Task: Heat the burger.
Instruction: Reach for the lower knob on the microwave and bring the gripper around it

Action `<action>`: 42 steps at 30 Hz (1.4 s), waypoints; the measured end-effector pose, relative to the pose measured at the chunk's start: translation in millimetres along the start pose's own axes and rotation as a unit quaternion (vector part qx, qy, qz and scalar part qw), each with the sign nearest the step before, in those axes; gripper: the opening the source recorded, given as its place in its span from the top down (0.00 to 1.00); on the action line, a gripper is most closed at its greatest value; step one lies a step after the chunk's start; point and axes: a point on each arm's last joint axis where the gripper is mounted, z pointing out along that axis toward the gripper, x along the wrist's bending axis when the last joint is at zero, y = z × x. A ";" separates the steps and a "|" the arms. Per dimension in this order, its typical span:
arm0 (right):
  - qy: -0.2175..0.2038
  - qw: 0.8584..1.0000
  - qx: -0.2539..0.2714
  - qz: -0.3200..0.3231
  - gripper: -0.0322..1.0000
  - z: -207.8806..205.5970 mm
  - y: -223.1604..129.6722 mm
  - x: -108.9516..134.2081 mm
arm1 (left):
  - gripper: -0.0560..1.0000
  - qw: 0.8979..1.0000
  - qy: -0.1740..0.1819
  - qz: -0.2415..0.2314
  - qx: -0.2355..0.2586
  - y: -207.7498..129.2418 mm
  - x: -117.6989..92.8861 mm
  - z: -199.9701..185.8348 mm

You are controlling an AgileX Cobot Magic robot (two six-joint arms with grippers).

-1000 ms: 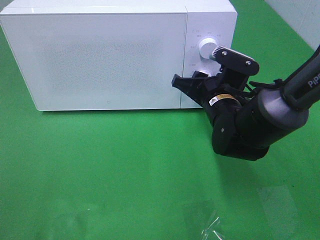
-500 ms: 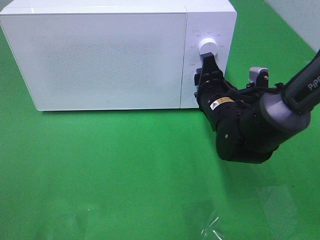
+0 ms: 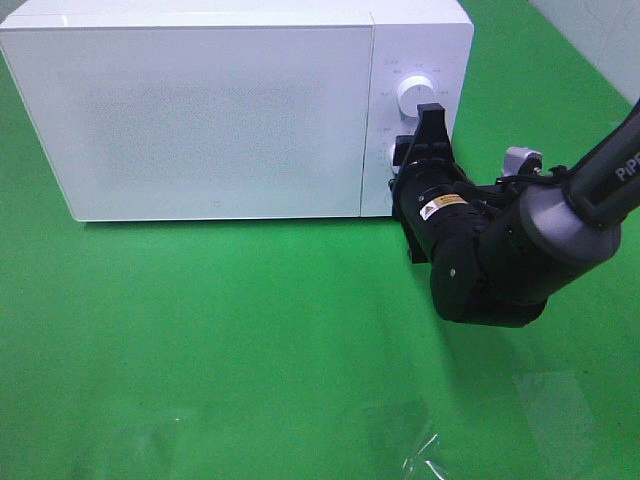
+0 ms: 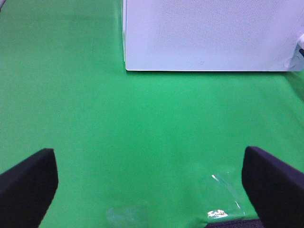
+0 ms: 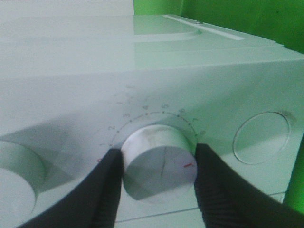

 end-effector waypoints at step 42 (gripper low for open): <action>0.018 0.995 0.014 -0.093 0.29 -14.8 -11.8 12.6 | 0.03 1.000 0.000 0.000 0.000 0.0 0.0 0.0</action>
